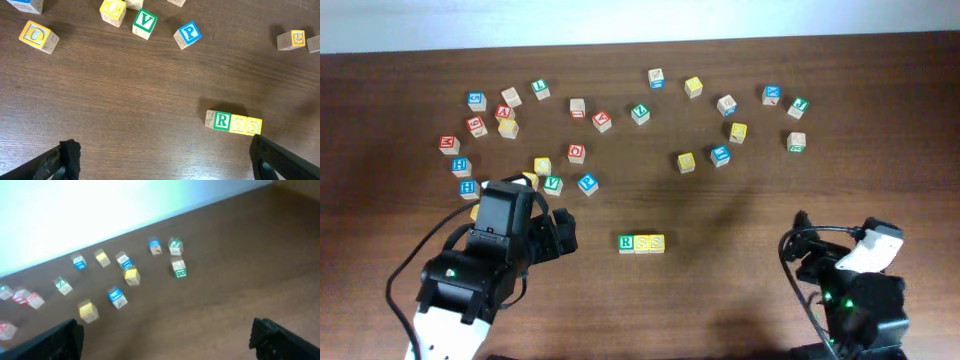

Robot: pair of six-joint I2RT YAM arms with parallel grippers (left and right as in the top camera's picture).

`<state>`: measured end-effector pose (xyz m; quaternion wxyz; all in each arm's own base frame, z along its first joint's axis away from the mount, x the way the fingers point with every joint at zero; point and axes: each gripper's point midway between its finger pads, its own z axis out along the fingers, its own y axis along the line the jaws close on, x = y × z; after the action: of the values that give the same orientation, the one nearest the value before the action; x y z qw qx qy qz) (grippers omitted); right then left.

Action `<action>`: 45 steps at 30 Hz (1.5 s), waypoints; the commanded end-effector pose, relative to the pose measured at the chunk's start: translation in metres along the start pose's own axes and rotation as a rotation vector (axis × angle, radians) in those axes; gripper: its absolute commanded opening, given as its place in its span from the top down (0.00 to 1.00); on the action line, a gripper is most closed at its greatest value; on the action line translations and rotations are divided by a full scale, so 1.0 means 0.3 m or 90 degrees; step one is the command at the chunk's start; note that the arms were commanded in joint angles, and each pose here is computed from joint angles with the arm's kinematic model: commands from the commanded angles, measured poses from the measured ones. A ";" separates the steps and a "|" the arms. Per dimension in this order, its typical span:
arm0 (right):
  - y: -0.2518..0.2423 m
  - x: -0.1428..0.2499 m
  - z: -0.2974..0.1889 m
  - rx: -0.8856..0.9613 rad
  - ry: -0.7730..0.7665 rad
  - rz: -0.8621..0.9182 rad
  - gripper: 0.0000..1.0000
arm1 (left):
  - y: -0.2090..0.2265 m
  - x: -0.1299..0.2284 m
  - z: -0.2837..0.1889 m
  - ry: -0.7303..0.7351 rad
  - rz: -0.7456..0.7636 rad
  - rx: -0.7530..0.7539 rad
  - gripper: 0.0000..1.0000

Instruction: Spell out RSS

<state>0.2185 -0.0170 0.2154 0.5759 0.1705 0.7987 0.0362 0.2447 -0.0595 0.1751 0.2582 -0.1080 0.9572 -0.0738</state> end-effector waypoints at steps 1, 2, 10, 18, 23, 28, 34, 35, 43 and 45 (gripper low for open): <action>0.013 0.058 0.042 -0.041 -0.040 -0.037 0.02 | 0.004 -0.013 -0.010 -0.010 0.004 -0.004 0.01; 0.049 0.079 0.056 -0.088 -0.056 -0.088 0.02 | 0.004 -0.013 -0.010 -0.010 0.004 -0.004 0.01; 0.036 0.093 0.098 -0.112 -0.169 -0.137 0.02 | 0.004 -0.013 -0.010 -0.010 0.004 -0.004 0.01; 0.029 0.158 0.139 -0.115 -0.164 -0.167 0.02 | 0.004 -0.013 -0.010 -0.010 0.004 -0.004 0.01; 0.034 0.178 0.143 -0.114 -0.157 -0.256 0.02 | 0.004 -0.013 -0.010 -0.010 0.004 -0.004 0.01; 0.028 0.176 0.144 -0.111 -0.154 -0.220 0.02 | 0.004 -0.013 -0.010 -0.010 0.004 -0.004 0.01; 0.028 0.176 0.144 -0.115 -0.152 -0.193 0.02 | 0.004 -0.013 -0.010 -0.010 0.004 -0.004 0.01; 0.028 0.175 0.144 -0.115 -0.153 -0.193 0.02 | 0.004 -0.013 -0.010 -0.010 0.004 -0.004 0.01; 0.029 0.175 0.143 -0.115 -0.153 -0.193 0.02 | 0.004 -0.013 -0.010 -0.010 0.004 -0.004 0.01; 0.028 0.175 0.143 -0.115 -0.153 -0.193 0.02 | 0.004 -0.013 -0.010 -0.010 0.004 -0.004 0.01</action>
<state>0.2463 0.0036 0.1579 0.6791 -0.0053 0.7340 0.0015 0.2447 -0.0595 0.1749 0.2577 -0.1080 0.9573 -0.0736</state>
